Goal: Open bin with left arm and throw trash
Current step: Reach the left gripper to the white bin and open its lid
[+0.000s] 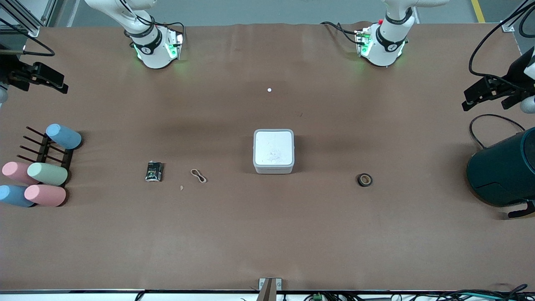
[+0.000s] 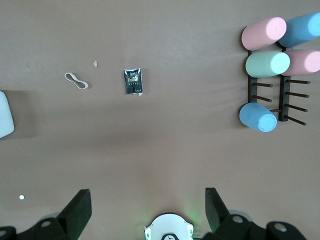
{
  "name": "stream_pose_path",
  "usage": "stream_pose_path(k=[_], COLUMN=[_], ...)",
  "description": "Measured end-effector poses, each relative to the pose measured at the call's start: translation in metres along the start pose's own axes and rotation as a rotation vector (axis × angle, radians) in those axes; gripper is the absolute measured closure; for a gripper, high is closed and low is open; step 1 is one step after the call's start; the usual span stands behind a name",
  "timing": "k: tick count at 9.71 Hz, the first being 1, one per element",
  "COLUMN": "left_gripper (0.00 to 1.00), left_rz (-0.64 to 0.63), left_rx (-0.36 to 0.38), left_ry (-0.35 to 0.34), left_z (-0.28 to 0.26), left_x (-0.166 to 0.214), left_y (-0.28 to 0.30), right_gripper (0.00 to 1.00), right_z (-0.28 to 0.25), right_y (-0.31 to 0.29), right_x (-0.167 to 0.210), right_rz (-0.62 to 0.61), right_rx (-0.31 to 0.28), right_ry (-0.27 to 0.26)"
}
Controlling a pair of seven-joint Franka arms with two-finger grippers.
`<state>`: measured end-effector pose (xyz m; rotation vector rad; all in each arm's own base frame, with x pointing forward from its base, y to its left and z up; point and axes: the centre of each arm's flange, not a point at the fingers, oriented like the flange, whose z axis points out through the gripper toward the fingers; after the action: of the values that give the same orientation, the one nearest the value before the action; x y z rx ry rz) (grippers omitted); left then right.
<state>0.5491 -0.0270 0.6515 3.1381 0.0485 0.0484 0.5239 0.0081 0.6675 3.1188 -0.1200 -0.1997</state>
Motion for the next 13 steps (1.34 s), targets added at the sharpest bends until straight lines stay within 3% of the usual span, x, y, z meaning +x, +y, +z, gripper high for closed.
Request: stream_pose_path(k=[2, 3, 5, 6, 9, 12, 13], left_gripper=[0.00, 0.00, 0.05, 0.12, 0.59, 0.99, 0.99], left_rz=[0.012, 0.062, 0.234, 0.290, 0.287, 0.294, 0.280], left_rx=[-0.029, -0.092, -0.159, -0.170, -0.209, -0.191, -0.184], left_ry=[-0.014, -0.041, -0.114, -0.107, 0.004, 0.002, -0.010], left_z=[0.006, 0.015, 0.053, 0.079, 0.208, 0.304, 0.321], left_x=[0.005, 0.006, 0.000, -0.005, -0.019, -0.026, -0.023], left_y=[0.004, 0.029, 0.148, 0.217, 0.399, 0.448, 0.447], right_gripper=[0.00, 0.00, 0.00, 0.00, 0.00, 0.00, 0.00], right_z=[0.000, -0.001, -0.001, -0.001, 0.007, 0.091, 0.140], right_y=[0.000, 0.001, 0.001, -0.002, -0.038, -0.062, -0.071], right_x=[0.000, 0.001, 0.001, 0.001, 0.003, 0.058, 0.077], right_rz=[0.000, 0.001, 0.001, -0.003, -0.068, -0.081, -0.083], right_rx=[0.000, 0.001, 0.001, 0.001, 0.013, 0.089, 0.092], right_ry=[0.004, 0.007, 0.008, 0.008, -0.001, -0.014, -0.006])
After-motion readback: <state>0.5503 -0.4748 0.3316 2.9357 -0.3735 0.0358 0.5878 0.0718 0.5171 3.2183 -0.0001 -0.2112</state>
